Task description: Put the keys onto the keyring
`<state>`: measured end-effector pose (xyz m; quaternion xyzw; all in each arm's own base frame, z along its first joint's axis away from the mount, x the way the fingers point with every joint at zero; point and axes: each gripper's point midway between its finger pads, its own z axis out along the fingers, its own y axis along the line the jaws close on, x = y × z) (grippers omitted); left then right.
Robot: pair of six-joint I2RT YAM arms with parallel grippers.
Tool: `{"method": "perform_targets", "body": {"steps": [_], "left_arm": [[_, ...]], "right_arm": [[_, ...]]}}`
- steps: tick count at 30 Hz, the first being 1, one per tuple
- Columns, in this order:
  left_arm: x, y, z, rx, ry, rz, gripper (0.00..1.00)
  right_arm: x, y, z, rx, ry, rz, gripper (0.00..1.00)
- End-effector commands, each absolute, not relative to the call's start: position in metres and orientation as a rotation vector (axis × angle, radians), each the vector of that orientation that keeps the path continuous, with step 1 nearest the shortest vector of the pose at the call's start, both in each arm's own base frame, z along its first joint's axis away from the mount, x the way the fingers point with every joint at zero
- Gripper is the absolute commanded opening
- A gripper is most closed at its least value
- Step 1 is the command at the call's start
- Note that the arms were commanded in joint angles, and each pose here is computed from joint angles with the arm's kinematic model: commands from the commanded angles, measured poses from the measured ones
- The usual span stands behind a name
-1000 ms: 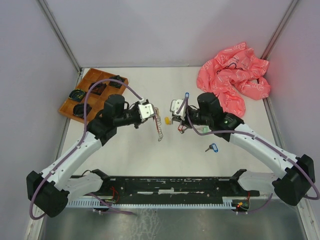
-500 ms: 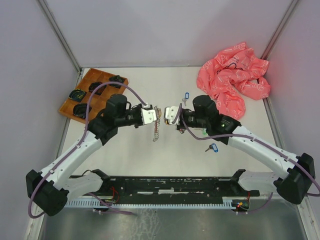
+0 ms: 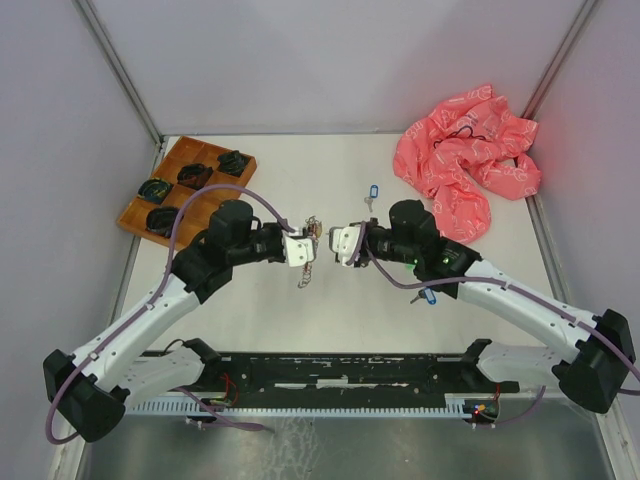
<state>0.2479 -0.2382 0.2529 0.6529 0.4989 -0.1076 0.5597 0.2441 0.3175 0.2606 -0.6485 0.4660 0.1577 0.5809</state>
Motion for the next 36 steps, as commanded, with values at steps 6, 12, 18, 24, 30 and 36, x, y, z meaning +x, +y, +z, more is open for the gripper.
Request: {"method": "perform_targets", "body": {"steps": [6,12,18,24,30,36], "left_arm": [[0.253,-0.244,0.288,1.520,0.986,-0.126,0.03],[0.254,-0.244,0.290,1.520,0.940,-0.059,0.03],[0.253,-0.246,0.299,1.500,0.890,-0.014,0.03],[0.250,-0.248,0.304,1.496,0.867,-0.015,0.03],[0.249,-0.249,0.304,1.495,0.867,-0.019,0.03],[0.251,-0.248,0.304,1.489,0.875,-0.014,0.03]], "right_arm": [[0.240,0.318,0.289,-1.573,0.862,0.251,0.01],[0.239,0.321,0.293,-1.590,0.801,0.223,0.01],[0.240,0.324,0.299,-1.582,0.758,0.201,0.01],[0.238,0.328,0.303,-1.573,0.723,0.186,0.01],[0.239,0.330,0.308,-1.548,0.702,0.154,0.01],[0.239,0.325,0.307,-1.548,0.716,0.129,0.01]]}}
